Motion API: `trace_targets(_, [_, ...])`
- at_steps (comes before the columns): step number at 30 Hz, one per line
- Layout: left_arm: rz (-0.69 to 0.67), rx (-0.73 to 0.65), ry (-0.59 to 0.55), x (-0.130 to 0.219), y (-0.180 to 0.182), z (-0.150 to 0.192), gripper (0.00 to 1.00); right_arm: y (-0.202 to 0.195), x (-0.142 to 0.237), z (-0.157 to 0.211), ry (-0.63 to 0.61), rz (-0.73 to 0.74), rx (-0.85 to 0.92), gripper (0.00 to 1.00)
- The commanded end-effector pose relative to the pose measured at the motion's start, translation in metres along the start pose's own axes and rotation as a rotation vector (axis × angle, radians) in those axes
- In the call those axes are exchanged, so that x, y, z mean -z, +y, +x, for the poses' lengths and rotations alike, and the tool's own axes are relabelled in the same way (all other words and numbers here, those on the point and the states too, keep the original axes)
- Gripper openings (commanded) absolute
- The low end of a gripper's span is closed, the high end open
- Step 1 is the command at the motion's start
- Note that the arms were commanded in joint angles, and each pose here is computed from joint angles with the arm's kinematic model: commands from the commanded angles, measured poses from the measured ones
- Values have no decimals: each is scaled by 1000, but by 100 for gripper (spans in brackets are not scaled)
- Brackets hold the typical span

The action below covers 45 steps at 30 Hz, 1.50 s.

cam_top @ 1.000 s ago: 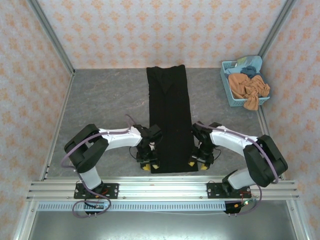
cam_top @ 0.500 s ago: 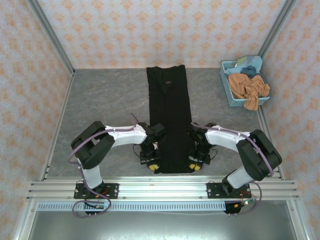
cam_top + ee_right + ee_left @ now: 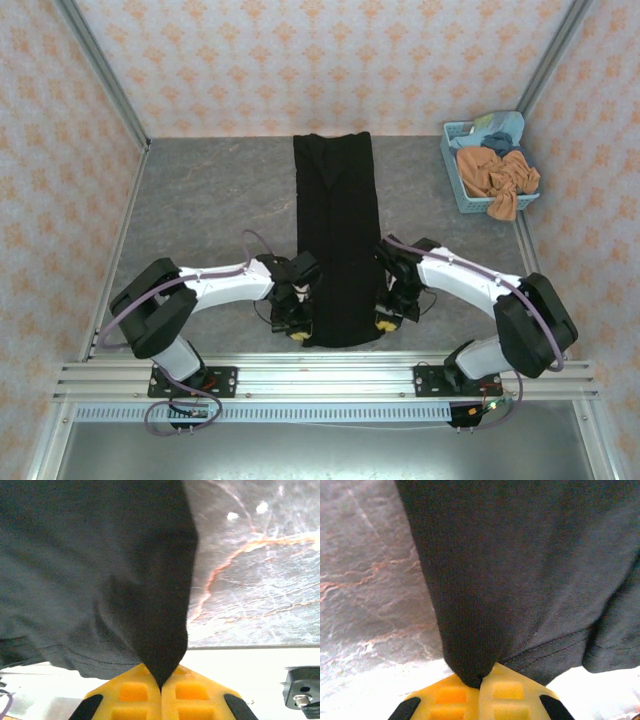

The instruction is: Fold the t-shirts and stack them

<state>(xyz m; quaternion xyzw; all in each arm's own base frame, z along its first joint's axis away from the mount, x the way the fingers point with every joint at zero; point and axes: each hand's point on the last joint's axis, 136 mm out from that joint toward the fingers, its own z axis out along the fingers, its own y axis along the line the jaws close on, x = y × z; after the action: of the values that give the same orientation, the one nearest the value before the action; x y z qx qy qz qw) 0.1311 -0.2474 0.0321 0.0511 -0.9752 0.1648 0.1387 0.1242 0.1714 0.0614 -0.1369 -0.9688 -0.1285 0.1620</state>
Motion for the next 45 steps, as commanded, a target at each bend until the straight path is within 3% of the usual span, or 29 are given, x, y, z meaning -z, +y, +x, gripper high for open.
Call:
trace_targets(1, [-4, 34, -116, 30, -5, -17, 0, -3, 27, -2, -68, 46, 12, 0])
trace_targets(9, [145, 136, -325, 104, -34, -82, 0, 25, 83, -56, -230, -17, -22, 0])
trace_targets(17, [186, 217, -455, 148, -39, -164, 0, 73, 125, -144, -372, -115, -51, 0])
trace_targets(29, [216, 276, -539, 172, -37, -276, 0, 110, 138, -254, -452, -126, -76, 0])
trace_targets(40, [192, 296, -528, 156, -24, -330, 0, 111, 118, -307, -432, -129, -153, 2])
trace_targets(41, [191, 294, -526, 155, -24, -334, 4, 112, 116, -309, -427, -133, -154, 11])
trace_targets(43, [195, 291, -527, 156, -24, -339, 39, 112, 115, -316, -428, -134, -151, 33])
trace_targets(45, [191, 280, -561, 167, -25, -339, 58, 107, 121, -319, -448, -131, -153, 46])
